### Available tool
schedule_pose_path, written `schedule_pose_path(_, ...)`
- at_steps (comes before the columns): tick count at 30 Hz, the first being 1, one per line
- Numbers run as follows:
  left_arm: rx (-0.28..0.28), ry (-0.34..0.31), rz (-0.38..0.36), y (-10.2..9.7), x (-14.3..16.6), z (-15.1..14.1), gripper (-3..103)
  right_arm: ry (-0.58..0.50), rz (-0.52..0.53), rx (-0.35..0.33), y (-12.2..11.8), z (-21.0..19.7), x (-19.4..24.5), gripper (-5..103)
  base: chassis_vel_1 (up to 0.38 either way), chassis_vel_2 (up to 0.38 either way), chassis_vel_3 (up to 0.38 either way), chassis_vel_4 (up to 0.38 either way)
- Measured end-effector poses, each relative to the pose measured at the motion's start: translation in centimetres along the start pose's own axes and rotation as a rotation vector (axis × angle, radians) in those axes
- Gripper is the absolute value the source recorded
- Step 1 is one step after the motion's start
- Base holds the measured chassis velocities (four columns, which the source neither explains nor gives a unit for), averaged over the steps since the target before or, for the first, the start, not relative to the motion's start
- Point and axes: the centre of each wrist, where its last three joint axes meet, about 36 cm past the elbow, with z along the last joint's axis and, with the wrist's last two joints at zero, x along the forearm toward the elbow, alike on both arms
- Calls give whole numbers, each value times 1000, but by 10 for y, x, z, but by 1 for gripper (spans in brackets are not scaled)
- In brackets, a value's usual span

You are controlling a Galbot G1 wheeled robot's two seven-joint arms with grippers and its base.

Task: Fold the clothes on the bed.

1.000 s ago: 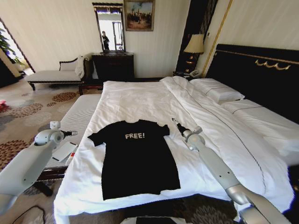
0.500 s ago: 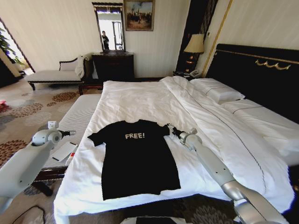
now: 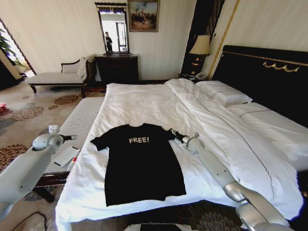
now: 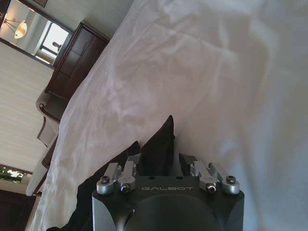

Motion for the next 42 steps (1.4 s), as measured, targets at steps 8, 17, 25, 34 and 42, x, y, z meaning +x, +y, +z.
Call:
schedule_pose_path(8, -2, 3, -6, 1, -4, 2, 100, -21, -36, 14, 6, -2, 6, 16, 0, 0, 0, 0)
schedule_pose_path(17, -3, 2, -5, 0, -4, 3, 100, -61, -84, 63, 10, -2, 14, 0, 0, 0, 0, 0)
schedule_pose_path(25, -3, 0, -9, 0, -6, 5, 100, -103, -173, 239, 14, 7, 21, 0, 0, 0, 0, 0)
schedule_pose_path(34, 0, -4, -1, -3, -6, 6, 100, -40, -260, 371, 30, 52, 2, 0, 0, 0, 0, 0)
schedule_pose_path(42, 6, 2, -9, -2, -9, 10, 100, -15, -375, 411, 42, 83, -6, 0, 0, 0, 0, 0)
